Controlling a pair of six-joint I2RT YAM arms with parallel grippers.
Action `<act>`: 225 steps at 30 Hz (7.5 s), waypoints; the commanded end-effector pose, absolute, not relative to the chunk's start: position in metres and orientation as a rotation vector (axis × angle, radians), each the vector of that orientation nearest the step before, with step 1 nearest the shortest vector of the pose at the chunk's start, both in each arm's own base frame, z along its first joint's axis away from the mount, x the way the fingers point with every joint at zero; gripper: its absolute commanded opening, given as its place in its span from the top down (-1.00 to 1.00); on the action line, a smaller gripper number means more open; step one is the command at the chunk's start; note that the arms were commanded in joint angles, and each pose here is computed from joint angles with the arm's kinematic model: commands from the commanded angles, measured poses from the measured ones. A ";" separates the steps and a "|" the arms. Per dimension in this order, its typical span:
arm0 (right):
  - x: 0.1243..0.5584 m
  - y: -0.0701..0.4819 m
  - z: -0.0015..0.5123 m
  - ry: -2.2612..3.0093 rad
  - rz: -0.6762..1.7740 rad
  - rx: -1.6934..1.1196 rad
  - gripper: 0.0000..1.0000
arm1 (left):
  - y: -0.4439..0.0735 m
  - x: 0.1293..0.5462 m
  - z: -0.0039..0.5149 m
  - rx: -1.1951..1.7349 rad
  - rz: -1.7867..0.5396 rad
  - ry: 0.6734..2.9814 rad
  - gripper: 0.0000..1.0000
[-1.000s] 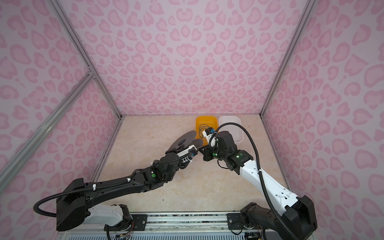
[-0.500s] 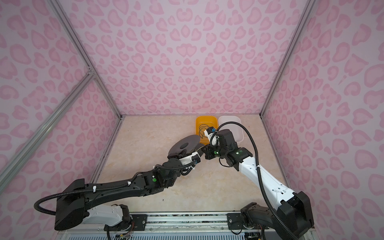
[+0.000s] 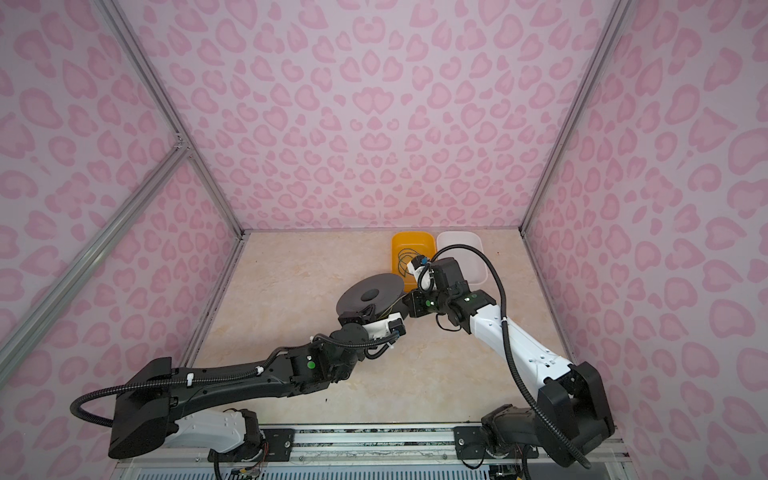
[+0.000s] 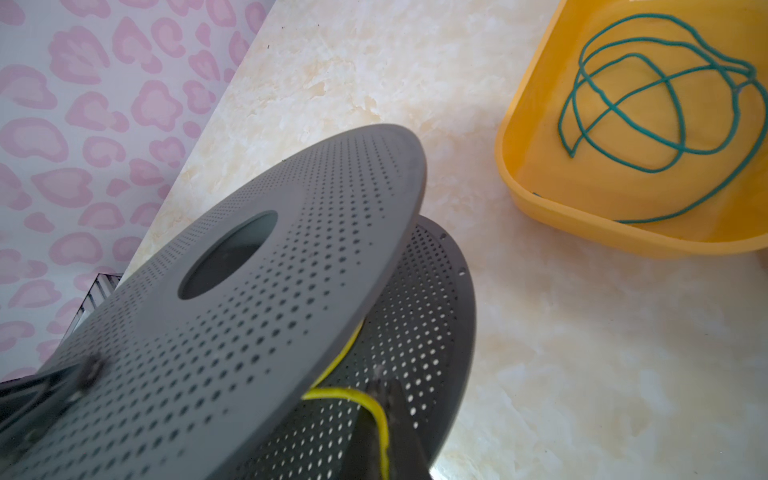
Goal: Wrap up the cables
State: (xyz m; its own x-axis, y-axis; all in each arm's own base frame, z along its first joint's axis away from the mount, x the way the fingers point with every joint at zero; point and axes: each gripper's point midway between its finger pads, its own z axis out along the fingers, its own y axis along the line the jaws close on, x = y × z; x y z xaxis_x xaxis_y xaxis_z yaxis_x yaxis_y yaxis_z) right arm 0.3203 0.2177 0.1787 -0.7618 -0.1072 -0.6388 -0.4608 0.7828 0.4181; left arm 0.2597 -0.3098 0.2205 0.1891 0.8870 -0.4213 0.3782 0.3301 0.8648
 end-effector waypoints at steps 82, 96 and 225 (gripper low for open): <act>0.326 0.136 0.204 2.289 0.923 0.199 0.17 | -0.322 0.273 0.161 1.198 0.707 1.532 0.93; 0.316 0.121 0.217 2.225 0.873 0.226 -0.03 | -0.349 0.253 0.097 1.382 0.589 1.649 0.46; 0.314 0.053 0.194 1.675 0.073 -0.002 -0.96 | 0.014 0.388 0.116 -0.088 0.038 1.829 -0.96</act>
